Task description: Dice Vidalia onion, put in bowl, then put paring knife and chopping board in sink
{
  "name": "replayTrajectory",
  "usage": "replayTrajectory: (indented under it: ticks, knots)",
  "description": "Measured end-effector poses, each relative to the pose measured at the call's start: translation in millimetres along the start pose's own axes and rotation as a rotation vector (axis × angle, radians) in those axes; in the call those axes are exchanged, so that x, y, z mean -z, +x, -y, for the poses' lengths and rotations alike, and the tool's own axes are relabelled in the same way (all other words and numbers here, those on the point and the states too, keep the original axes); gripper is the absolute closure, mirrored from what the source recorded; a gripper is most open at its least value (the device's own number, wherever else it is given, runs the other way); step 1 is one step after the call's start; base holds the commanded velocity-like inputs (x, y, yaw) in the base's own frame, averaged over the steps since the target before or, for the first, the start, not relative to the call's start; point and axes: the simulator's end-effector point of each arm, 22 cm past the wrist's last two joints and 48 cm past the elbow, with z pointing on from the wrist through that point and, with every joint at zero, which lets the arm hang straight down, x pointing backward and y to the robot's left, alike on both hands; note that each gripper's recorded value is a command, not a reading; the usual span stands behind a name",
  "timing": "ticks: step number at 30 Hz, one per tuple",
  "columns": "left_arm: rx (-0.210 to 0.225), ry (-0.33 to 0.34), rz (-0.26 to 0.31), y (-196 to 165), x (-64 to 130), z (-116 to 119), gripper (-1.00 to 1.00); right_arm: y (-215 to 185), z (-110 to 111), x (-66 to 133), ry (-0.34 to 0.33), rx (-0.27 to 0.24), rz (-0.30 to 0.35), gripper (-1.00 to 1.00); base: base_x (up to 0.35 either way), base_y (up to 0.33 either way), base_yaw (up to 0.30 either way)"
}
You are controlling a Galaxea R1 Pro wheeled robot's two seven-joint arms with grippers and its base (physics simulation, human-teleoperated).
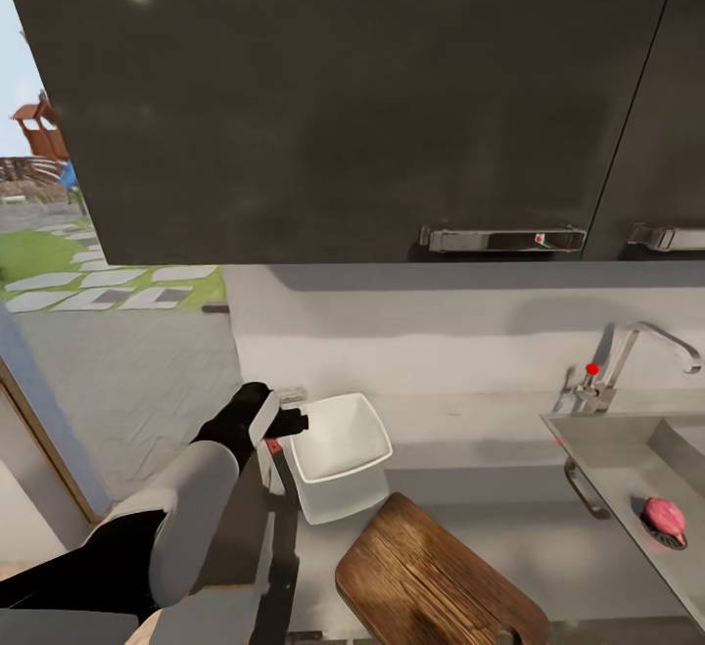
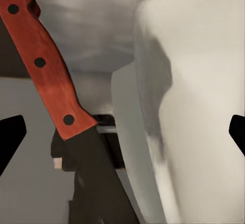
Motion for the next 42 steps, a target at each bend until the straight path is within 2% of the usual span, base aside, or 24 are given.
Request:
replayTrajectory:
  ticks: [7, 15, 42]
  knots:
    - [-0.005, -0.011, -0.031, 10, -6.5, -2, -1.0, 3, 0, 0.1, 0.0, 0.0, -0.009, -1.0, 0.0, 0.0, 0.0]
    - [-0.016, -0.007, -0.099, 27, -9.9, -2, -1.0, 6, 0, 0.3, 0.0, 0.001, -0.017, -1.0, 0.0, 0.0, 0.0]
    - [-0.016, -0.006, -0.105, 28, -11.4, -2, -1.0, 8, 0, 0.4, 0.0, 0.001, -0.02, -1.0, 0.0, 0.0, 0.0]
